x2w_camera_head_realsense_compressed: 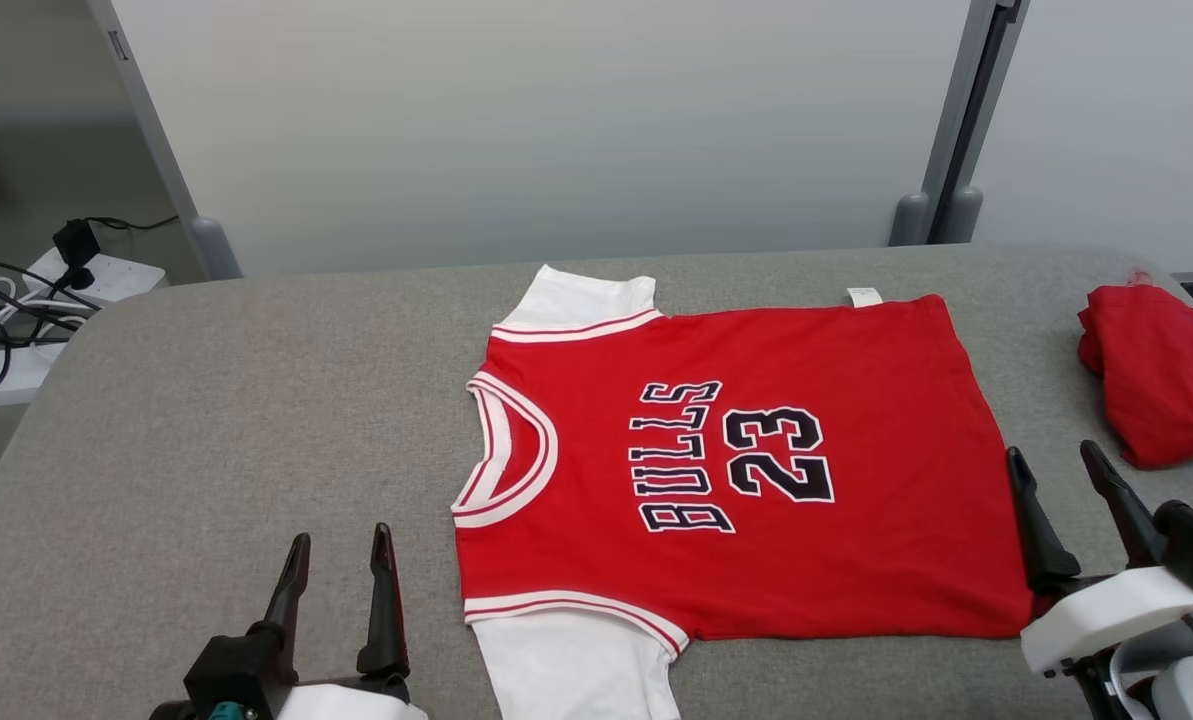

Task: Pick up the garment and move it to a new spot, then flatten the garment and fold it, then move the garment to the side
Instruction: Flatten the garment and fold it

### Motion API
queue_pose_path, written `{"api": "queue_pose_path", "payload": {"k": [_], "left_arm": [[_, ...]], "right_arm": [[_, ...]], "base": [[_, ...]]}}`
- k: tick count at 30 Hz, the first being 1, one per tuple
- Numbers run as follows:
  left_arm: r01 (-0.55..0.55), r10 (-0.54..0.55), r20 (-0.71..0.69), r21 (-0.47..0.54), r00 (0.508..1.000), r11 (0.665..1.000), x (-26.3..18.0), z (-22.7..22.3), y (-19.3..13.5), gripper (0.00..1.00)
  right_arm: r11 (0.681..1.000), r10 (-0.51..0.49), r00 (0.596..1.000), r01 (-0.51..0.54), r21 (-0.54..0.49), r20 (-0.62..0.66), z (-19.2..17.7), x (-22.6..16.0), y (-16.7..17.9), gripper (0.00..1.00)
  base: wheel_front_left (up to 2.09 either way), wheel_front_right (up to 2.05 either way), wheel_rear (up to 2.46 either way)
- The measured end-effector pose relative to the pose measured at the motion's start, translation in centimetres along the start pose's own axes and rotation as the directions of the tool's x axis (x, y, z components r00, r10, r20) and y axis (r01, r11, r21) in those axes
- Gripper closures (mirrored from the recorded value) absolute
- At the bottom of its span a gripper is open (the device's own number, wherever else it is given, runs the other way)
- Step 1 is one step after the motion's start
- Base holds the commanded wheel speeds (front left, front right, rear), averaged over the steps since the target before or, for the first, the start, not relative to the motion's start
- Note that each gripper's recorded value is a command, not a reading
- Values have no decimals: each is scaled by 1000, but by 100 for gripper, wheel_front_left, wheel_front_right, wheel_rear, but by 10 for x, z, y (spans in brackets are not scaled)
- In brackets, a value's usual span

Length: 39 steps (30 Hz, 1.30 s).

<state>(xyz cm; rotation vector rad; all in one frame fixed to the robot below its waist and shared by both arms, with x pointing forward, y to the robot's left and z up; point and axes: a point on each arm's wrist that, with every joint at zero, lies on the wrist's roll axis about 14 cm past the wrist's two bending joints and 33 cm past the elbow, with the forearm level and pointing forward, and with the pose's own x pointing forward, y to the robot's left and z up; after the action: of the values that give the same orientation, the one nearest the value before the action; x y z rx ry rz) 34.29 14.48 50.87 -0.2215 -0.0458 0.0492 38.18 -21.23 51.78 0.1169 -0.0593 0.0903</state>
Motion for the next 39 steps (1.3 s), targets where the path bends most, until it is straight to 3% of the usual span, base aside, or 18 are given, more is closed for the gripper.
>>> {"api": "queue_pose_path", "payload": {"k": [6,13,25,39], "left_arm": [[56,-52,129,-27,990,998,0,40,-15,0],[71,-66,163,-26,984,997,-12,48,-18,0],[90,-94,40,89,995,992,-39,4,-12,0],[88,-90,21,93,996,992,-42,-2,-8,0]], "right_arm": [[998,57,993,-60,29,107,27,-8,32,0],[990,90,990,-101,95,110,20,-33,52,0],[994,30,998,-35,101,49,-2,-65,31,0],[994,-2,999,-2,108,37,-7,-74,23,0]], "base": [[0,0,0],[0,0,0],[0,0,0],[0,0,0]]}}
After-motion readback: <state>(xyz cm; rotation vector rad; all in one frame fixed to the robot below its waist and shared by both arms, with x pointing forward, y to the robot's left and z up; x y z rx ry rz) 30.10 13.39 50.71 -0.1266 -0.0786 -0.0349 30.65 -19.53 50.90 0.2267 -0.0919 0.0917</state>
